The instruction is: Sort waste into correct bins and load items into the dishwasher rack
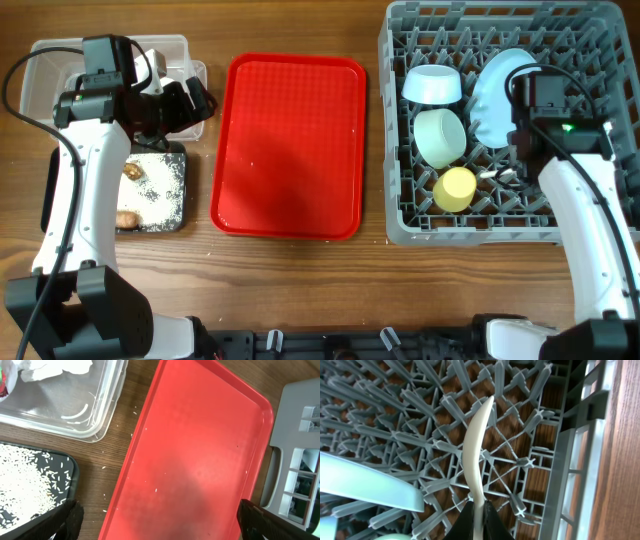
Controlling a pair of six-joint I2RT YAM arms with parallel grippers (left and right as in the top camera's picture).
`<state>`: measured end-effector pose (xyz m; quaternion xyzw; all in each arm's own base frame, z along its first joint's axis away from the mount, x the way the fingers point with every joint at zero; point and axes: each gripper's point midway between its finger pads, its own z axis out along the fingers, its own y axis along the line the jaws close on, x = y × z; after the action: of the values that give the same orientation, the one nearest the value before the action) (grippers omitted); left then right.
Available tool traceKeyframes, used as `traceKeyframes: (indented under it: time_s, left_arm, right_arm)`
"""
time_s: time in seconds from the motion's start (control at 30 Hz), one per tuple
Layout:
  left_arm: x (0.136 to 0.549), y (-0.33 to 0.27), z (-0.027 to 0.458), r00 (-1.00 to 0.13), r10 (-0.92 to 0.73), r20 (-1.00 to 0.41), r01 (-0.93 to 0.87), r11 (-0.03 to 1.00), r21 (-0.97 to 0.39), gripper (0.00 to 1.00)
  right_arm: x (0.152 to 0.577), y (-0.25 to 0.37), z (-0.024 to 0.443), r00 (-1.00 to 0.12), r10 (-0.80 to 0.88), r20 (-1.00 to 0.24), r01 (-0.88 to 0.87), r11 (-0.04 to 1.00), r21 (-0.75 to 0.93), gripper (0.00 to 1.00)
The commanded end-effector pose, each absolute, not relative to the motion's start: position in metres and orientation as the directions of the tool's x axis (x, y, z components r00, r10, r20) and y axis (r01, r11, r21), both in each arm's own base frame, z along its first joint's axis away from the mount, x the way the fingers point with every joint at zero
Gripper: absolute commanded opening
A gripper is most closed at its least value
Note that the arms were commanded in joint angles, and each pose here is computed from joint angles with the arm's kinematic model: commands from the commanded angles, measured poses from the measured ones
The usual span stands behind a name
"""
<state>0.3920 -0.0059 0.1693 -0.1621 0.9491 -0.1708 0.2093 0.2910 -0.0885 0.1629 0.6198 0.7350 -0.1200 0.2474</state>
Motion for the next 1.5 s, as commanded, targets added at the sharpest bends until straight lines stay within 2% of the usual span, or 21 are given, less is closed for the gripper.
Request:
traceKeyframes:
  time_s: [0.0, 0.03, 0.1, 0.2, 0.27, 0.3, 0.33, 0.37, 0.4, 0.47, 0.57, 0.6, 0.63, 0.7, 0.83, 0.93, 1.0, 1.07, 1.17, 1.47]
  left_arm:
    - [0.395, -0.004, 0.183, -0.846, -0.376, -0.379, -0.221, 0.893, -0.393, 1.0]
    - [0.395, -0.004, 0.183, -0.846, -0.376, -0.379, -0.221, 0.893, -0.393, 1.0]
    - [0.395, -0.004, 0.183, -0.846, -0.376, -0.378, -0.221, 0.893, -0.393, 1.0]
    - [0.395, -0.004, 0.183, -0.846, -0.376, -0.379, -0.221, 0.893, -0.393, 1.0]
    - [0.395, -0.004, 0.183, -0.846, -0.376, -0.378, -0.221, 0.892, -0.393, 1.0]
    - [0.395, -0.004, 0.183, -0.846, -0.376, -0.379, -0.221, 0.893, -0.393, 1.0]
    - [0.395, -0.004, 0.183, -0.846, -0.376, -0.378, -0.221, 0.893, -0.393, 1.0]
    - [0.395, -0.004, 0.183, -0.846, -0.376, -0.378, -0.221, 0.893, -0.393, 1.0]
    - [0.395, -0.004, 0.183, -0.846, -0.376, -0.378, -0.221, 0.892, -0.393, 1.0]
    - [0.395, -0.004, 0.183, -0.846, -0.376, -0.379, -0.221, 0.893, -0.393, 1.0]
    - [0.395, -0.004, 0.183, -0.846, -0.376, -0.379, -0.221, 0.893, -0.393, 1.0]
    - [0.395, -0.004, 0.183, -0.846, -0.376, -0.379, -0.221, 0.893, -0.393, 1.0]
    - [0.395, -0.004, 0.183, -0.846, -0.376, -0.379, -0.221, 0.893, -0.393, 1.0]
    - [0.395, -0.004, 0.183, -0.846, -0.376, -0.379, -0.221, 0.893, -0.393, 1.0]
    - [0.395, -0.004, 0.183, -0.846, -0.376, -0.379, -0.221, 0.893, -0.393, 1.0]
    - [0.395, -0.004, 0.183, -0.846, -0.376, -0.379, -0.221, 0.893, -0.393, 1.0]
    - [0.395, -0.004, 0.183, -0.846, -0.376, -0.379, -0.221, 0.893, -0.393, 1.0]
    - [0.395, -0.004, 0.183, -0.846, -0.376, -0.378, -0.221, 0.892, -0.393, 1.0]
    - [0.395, -0.004, 0.183, -0.846, -0.376, -0.379, -0.221, 0.893, -0.393, 1.0]
    - [0.395, -0.004, 0.183, -0.846, -0.376, -0.378, -0.221, 0.893, -0.393, 1.0]
  right_arm:
    - [0.293, -0.093, 0.162, -0.085, 0.84, -0.536, 0.975, 0.182, 0.13, 0.29]
    - [0.293, -0.094, 0.163, -0.088, 0.837, -0.54, 0.974, 0.186, 0.129, 0.43]
    - [0.296, -0.094, 0.166, -0.133, 0.826, -0.548, 0.966, 0.232, 0.114, 0.56]
    - [0.301, -0.09, 0.184, -0.248, 0.795, -0.554, 0.929, 0.357, 0.097, 0.62]
    - [0.307, -0.078, 0.219, -0.407, 0.722, -0.559, 0.833, 0.544, 0.096, 0.67]
    - [0.316, -0.059, 0.246, -0.562, 0.605, -0.564, 0.672, 0.732, 0.115, 0.7]
    - [0.32, -0.037, 0.267, -0.661, 0.481, -0.576, 0.496, 0.856, 0.145, 0.81]
    - [0.319, -0.011, 0.291, -0.719, 0.356, -0.597, 0.299, 0.934, 0.196, 0.99]
    - [0.313, 0.012, 0.313, -0.732, 0.27, -0.625, 0.143, 0.958, 0.247, 1.0]
    - [0.295, 0.038, 0.348, -0.695, 0.262, -0.67, 0.007, 0.934, 0.358, 1.0]
    - [0.279, 0.039, 0.367, -0.639, 0.397, -0.658, 0.075, 0.884, 0.461, 1.0]
    - [0.275, 0.032, 0.37, -0.615, 0.411, -0.673, 0.107, 0.889, 0.446, 1.0]
    - [0.27, 0.03, 0.37, -0.612, 0.414, -0.673, 0.117, 0.89, 0.441, 1.0]
    - [0.248, 0.034, 0.357, -0.665, 0.456, -0.591, 0.17, 0.863, 0.475, 1.0]
    - [0.233, 0.01, 0.342, -0.66, 0.467, -0.588, 0.295, 0.882, 0.369, 1.0]
    - [0.238, -0.017, 0.341, -0.605, 0.456, -0.653, 0.377, 0.886, 0.269, 1.0]
    - [0.252, -0.02, 0.349, -0.577, 0.3, -0.76, 0.267, 0.948, 0.171, 1.0]
    - [0.264, -0.01, 0.364, -0.456, 0.102, -0.884, 0.088, 0.994, 0.069, 1.0]
    - [0.261, 0.008, 0.364, -0.281, -0.067, -0.957, -0.076, 0.996, -0.048, 1.0]
    - [0.247, 0.008, 0.273, 0.031, -0.081, -0.996, -0.071, 0.994, -0.083, 1.0]
